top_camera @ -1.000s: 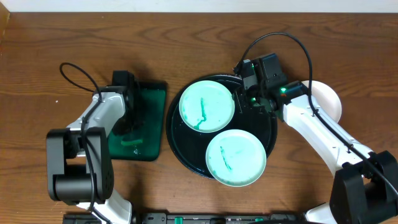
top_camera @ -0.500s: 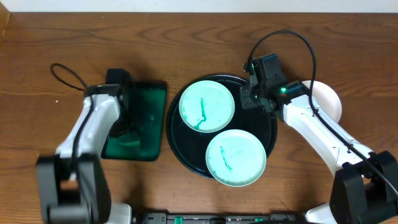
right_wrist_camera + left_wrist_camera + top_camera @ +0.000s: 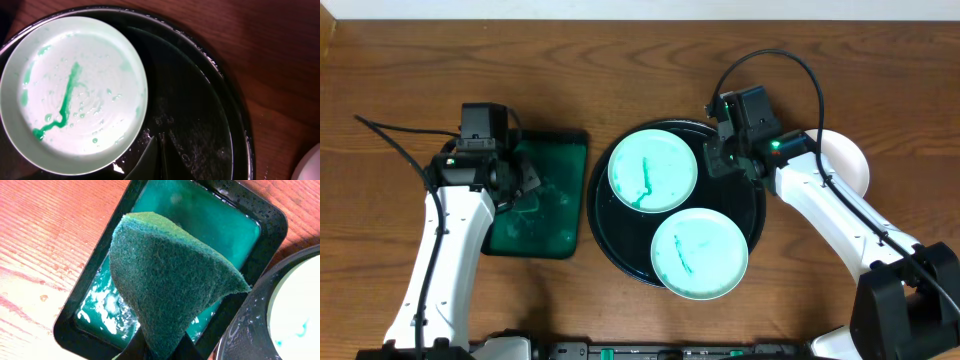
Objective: Clean dirty plates on tray and stack at the side
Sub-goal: 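Dip the sponge in the basin with the left gripper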
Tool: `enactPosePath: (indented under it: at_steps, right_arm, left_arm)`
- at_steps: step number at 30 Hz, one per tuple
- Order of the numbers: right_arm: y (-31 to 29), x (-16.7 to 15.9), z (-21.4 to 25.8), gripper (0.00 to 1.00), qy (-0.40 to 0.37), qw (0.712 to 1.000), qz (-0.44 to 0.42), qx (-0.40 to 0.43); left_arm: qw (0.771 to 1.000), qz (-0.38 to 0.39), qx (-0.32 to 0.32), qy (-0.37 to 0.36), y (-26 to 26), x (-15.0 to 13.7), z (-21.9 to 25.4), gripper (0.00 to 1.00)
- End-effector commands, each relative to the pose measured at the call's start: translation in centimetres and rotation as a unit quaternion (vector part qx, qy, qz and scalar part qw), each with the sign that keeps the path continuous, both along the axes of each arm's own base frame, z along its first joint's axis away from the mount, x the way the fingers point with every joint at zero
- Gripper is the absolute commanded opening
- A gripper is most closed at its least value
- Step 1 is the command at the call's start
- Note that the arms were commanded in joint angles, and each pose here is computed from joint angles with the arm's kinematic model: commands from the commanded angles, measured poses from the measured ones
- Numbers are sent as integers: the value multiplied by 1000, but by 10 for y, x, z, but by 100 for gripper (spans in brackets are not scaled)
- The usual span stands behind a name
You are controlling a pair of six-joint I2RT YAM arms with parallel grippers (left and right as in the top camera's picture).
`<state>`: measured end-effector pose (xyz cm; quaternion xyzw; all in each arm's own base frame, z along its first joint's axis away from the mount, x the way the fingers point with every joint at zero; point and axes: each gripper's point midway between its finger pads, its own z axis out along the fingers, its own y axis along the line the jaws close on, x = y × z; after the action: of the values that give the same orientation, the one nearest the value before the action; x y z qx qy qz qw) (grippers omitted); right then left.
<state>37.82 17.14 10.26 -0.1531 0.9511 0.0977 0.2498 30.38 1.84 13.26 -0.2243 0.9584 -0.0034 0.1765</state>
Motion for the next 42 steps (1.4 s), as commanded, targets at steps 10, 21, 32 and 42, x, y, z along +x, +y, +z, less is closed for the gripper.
enactPosePath:
  at_steps: [10,21,32,42]
  right_arm:
    - [8,-1,-2,1,0,1000,22,2]
    - [17,14,-49,1,20,1000,24,-2]
    - [37,1,-102,12,88,993,66,34]
    - [28,5,-93,18,83,995,42,31]
  left_arm:
    - [1000,-10,5,-9,1,6,4,7]
    - [1000,-10,5,-8,1,6,4,8]
    - [1000,-20,-21,-7,-9,5,3,8]
    - [999,-36,-28,-9,-19,6,4,7]
